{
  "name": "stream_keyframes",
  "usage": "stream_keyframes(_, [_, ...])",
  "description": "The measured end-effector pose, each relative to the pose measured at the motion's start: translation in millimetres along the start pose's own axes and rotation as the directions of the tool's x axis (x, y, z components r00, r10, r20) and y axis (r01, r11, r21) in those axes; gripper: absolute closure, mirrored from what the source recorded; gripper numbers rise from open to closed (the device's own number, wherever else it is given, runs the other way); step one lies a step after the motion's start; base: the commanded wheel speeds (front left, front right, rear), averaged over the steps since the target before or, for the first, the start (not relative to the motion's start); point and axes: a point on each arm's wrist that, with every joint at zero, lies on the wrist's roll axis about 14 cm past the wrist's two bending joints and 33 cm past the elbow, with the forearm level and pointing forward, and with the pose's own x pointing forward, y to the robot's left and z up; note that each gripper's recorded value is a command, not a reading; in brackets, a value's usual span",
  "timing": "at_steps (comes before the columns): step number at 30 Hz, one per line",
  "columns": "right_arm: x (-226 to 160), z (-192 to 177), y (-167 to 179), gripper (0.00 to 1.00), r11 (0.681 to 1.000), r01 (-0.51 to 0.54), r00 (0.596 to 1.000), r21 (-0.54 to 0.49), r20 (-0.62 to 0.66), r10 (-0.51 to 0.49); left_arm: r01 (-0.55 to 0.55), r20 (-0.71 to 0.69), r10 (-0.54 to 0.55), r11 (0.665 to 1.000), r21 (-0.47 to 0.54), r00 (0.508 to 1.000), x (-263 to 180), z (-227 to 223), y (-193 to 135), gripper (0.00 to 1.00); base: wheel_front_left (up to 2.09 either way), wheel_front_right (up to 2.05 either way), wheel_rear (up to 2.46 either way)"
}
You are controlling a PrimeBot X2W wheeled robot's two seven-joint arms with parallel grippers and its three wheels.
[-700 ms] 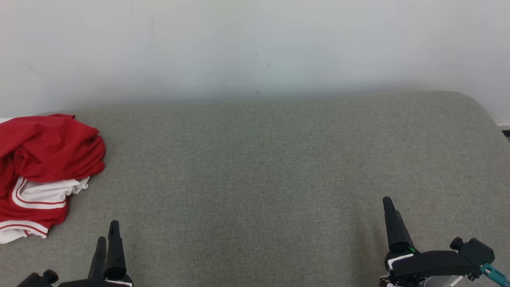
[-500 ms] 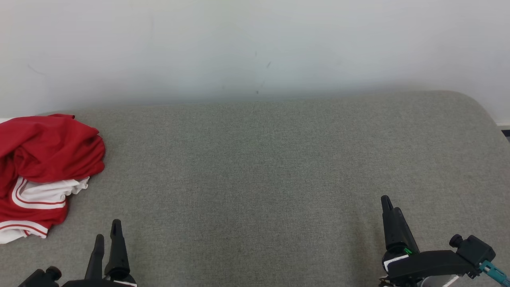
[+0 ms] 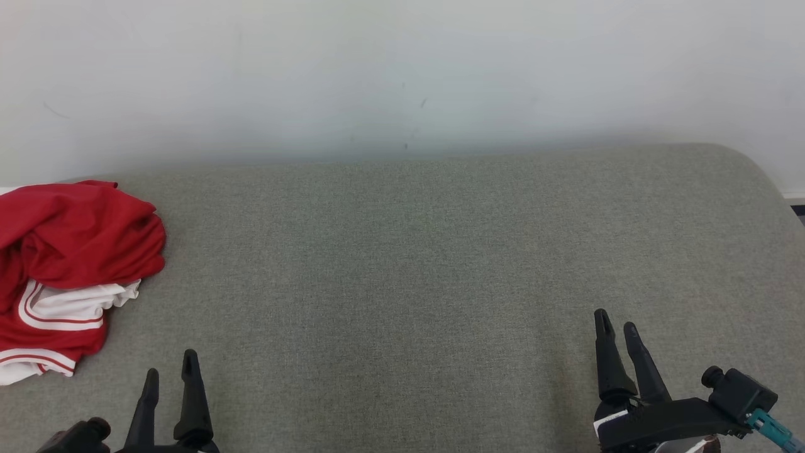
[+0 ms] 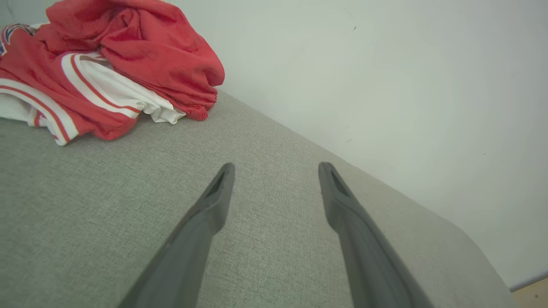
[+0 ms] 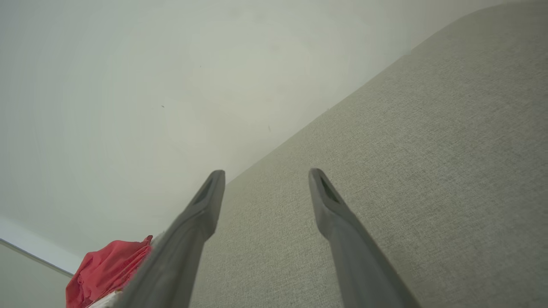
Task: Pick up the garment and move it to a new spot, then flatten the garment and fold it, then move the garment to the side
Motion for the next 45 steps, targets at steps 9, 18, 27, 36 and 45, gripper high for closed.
stream_keyframes(9, [-1, 2, 4, 0.00, 0.992, -0.020, 1.000, -0.122, 0.014, 0.022, 0.013, 0.025, -0.016, 0.992, 0.124, 1.000, -2, 4, -4, 0.00, 0.00, 0.00, 0.00])
stream_keyframes(18, [-1, 2, 9, 0.00, 0.973, -0.042, 0.999, -0.226, 0.016, 0.047, 0.041, 0.031, -0.049, 0.974, 0.221, 0.998, -4, 4, -10, 0.00, 0.00, 0.00, 0.00])
stream_keyframes(27, [-3, 0, 10, 0.00, 0.948, -0.052, 0.998, -0.314, 0.013, 0.059, 0.068, 0.038, -0.083, 0.953, 0.296, 0.996, -6, 5, -15, 0.00, 0.00, 0.00, 0.00])
stream_keyframes(36, [-4, 0, 12, 0.00, 0.920, -0.064, 0.997, -0.388, 0.016, 0.076, 0.099, 0.036, -0.119, 0.930, 0.354, 0.992, -7, 5, -18, 0.00, 0.00, 0.00, 0.00])
stream_keyframes(45, [-5, 0, 15, 0.00, 0.887, -0.078, 0.995, -0.456, 0.015, 0.095, 0.111, 0.044, -0.141, 0.902, 0.417, 0.989, -8, 7, -19, 0.00, 0.00, 0.00, 0.00])
